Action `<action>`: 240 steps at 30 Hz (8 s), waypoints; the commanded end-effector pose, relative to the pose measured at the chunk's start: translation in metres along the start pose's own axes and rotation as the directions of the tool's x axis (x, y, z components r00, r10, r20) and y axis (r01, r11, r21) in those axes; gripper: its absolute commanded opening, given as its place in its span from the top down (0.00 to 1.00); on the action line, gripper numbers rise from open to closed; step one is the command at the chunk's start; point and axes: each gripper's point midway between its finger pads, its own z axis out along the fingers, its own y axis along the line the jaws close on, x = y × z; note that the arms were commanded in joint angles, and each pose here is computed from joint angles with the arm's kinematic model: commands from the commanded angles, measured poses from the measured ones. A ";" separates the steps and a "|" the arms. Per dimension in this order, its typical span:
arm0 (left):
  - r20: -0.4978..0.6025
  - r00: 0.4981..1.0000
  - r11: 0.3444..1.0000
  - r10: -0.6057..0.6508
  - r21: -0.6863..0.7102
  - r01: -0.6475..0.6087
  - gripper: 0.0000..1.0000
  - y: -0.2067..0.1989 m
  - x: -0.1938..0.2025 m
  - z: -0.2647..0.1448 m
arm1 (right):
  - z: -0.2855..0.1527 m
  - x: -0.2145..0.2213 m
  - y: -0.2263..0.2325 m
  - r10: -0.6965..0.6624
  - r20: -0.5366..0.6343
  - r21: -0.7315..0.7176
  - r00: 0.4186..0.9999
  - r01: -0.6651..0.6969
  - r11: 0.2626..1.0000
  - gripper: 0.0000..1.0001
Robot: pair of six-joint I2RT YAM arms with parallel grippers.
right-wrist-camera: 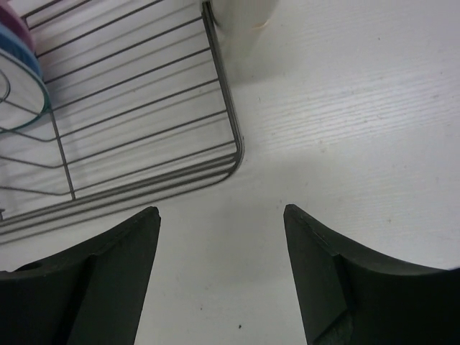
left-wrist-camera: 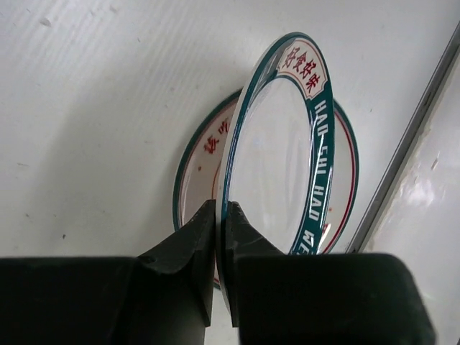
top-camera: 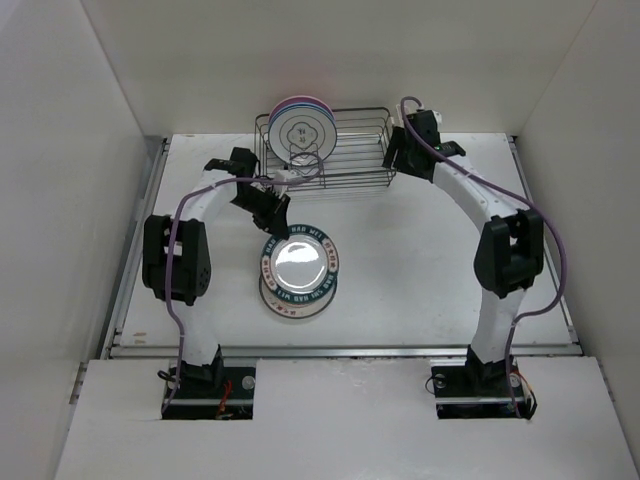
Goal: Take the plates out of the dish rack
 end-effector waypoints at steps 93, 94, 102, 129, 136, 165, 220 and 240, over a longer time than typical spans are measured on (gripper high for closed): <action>0.532 0.814 0.650 -0.233 -0.538 0.537 0.24 0.228 -0.121 -0.087 | 0.113 -0.069 0.208 0.196 0.256 -0.707 0.946 0.045 0.706 0.54; 0.526 0.815 0.658 -0.241 -0.529 0.536 0.24 0.229 -0.119 -0.082 | 0.113 -0.069 0.208 0.196 0.256 -0.707 0.946 0.045 0.706 0.54; 0.552 0.806 0.659 -0.212 -0.528 0.535 0.24 0.224 -0.133 -0.094 | 0.076 -0.057 0.215 0.115 0.196 -0.765 0.974 0.079 0.639 0.53; 0.497 0.814 0.663 -0.300 -0.505 0.552 0.39 0.229 -0.121 -0.062 | 0.115 -0.073 0.196 0.147 0.296 -0.640 0.944 0.082 0.764 0.46; 0.457 0.827 0.656 -0.326 -0.521 0.546 0.83 0.234 -0.104 -0.051 | 0.129 -0.057 0.197 0.179 0.259 -0.639 0.949 0.029 0.769 0.75; 0.484 0.772 0.585 -0.412 -0.509 0.631 1.00 0.213 -0.087 -0.059 | -0.053 -0.142 0.198 0.072 0.540 -0.628 0.839 0.345 0.697 1.00; 0.443 0.828 0.584 -0.344 -0.590 0.558 1.00 0.211 -0.083 -0.070 | -0.075 -0.038 0.221 -0.196 0.369 -0.655 0.908 0.404 0.638 0.20; 0.272 0.924 0.666 -0.267 -0.641 0.381 1.00 0.206 -0.075 -0.055 | 0.077 -0.113 0.216 0.224 0.558 -0.527 0.799 0.133 0.839 0.34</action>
